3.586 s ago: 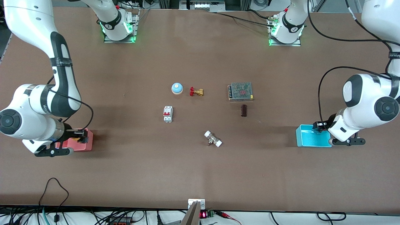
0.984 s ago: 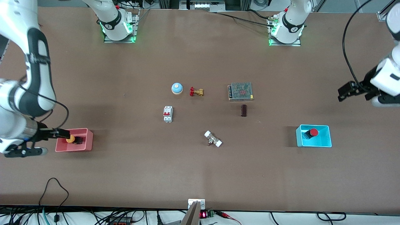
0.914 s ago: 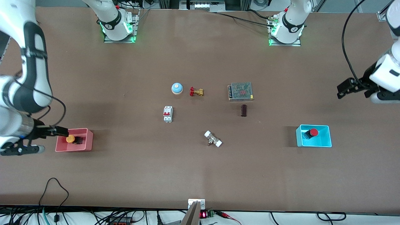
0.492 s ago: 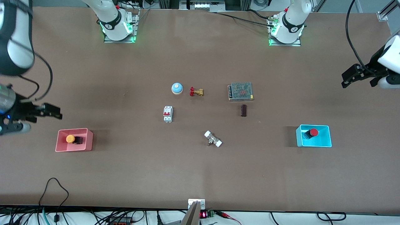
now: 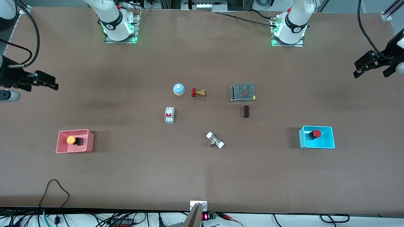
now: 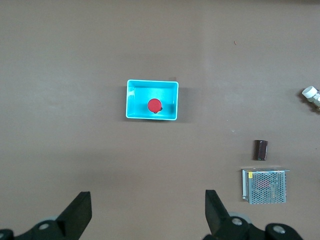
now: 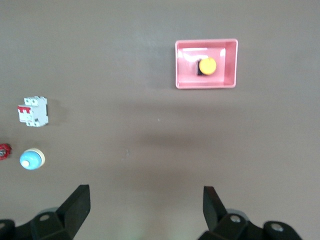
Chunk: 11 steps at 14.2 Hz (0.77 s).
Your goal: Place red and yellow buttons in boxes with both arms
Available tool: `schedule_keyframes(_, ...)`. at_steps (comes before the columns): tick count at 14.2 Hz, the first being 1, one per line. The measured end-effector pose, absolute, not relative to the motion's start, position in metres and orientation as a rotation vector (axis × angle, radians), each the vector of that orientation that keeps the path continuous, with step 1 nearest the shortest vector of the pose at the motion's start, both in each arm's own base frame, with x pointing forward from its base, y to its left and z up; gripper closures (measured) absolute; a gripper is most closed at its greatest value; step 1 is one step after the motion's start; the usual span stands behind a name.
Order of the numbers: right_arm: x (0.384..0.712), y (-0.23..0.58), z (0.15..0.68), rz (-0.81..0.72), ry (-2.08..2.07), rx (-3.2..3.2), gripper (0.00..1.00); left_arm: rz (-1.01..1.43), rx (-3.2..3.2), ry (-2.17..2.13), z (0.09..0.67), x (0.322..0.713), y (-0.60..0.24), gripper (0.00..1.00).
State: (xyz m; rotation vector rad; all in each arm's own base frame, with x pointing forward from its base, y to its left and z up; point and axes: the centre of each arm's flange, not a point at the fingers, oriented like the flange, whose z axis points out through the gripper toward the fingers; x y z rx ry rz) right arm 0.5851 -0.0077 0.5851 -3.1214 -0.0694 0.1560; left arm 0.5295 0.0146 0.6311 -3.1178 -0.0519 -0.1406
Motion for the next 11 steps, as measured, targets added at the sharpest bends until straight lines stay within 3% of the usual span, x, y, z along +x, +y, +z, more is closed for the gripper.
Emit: schedule_keyframes(11, 0.559, -0.013, 0.601, 0.131, -0.02, -3.127, 0.0, -0.141, -3.12, -0.041, 0.631, 0.53, 0.008, 0.0)
